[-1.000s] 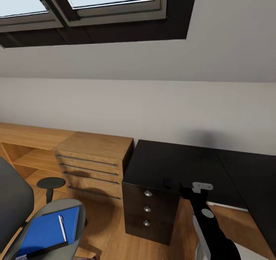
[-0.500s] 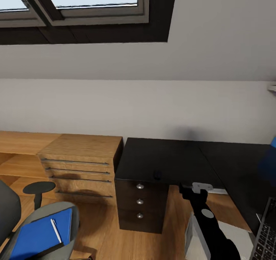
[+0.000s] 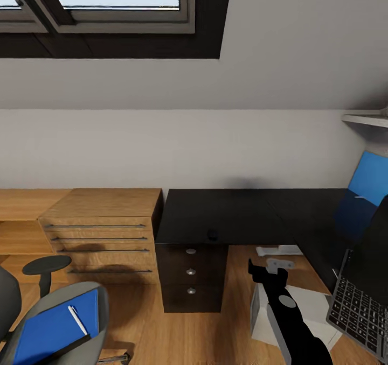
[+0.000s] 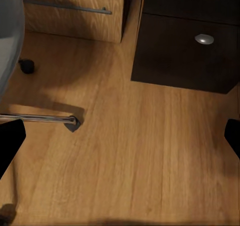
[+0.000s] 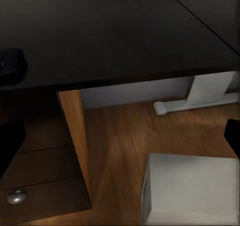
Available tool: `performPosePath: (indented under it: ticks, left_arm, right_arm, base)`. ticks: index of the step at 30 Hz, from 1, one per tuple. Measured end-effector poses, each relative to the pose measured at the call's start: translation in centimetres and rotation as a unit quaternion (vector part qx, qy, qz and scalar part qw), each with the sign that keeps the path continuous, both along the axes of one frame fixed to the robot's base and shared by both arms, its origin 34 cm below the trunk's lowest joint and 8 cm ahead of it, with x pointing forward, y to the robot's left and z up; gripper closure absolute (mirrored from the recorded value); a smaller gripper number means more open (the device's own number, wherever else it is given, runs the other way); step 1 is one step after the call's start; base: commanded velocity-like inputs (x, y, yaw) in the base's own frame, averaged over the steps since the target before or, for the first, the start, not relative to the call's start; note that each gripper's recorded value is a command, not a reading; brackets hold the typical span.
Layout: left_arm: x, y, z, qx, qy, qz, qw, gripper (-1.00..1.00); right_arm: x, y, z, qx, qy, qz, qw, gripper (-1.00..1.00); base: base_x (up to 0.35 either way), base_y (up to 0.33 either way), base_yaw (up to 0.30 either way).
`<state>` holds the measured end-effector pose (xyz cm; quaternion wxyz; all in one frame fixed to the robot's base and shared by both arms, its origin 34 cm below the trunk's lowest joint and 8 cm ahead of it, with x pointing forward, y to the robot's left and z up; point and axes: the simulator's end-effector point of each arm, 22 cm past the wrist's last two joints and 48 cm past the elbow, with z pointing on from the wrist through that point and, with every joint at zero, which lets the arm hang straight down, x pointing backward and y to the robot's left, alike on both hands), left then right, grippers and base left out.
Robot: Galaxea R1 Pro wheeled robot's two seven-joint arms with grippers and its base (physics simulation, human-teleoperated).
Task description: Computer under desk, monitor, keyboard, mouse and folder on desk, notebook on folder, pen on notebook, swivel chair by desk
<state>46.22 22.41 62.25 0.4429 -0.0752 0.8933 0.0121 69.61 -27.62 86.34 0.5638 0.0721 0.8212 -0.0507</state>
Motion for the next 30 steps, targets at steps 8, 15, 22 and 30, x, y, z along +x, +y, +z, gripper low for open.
performPosePath:
  ticks: [8, 15, 22, 30]
  left_arm:
    - [-0.2, -0.1, -0.3, -0.002, 0.004, -0.004, 1.0, -1.0]
    - [-0.5, -0.1, -0.6, -0.002, 0.01, -0.003, 0.9999, -1.0]
    - [-0.7, 0.7, -1.2, 0.003, 0.015, -0.001, 0.9999, -1.0]
    - [-0.6, 1.2, -2.4, 0.007, 0.016, 0.0, 0.9998, -1.0]
  right_arm:
    - [-0.3, 0.2, -1.3, 0.001, 0.013, 0.001, 0.9999, -1.0]
    - [-0.4, 0.3, -2.1, 0.001, 0.012, 0.002, 0.9999, -1.0]
    - [-0.8, 1.3, -4.0, 0.0, 0.011, 0.012, 0.9999, -1.0]
    - [-0.5, 1.7, -4.8, -0.001, -0.005, 0.017, 0.9998, -1.0]
  base:
    - [-0.006, 0.005, -0.121]
    - [-0.001, 0.001, -0.047]
    - [0.0, 0.0, -0.006]
    - [0.0, 0.0, 0.0]
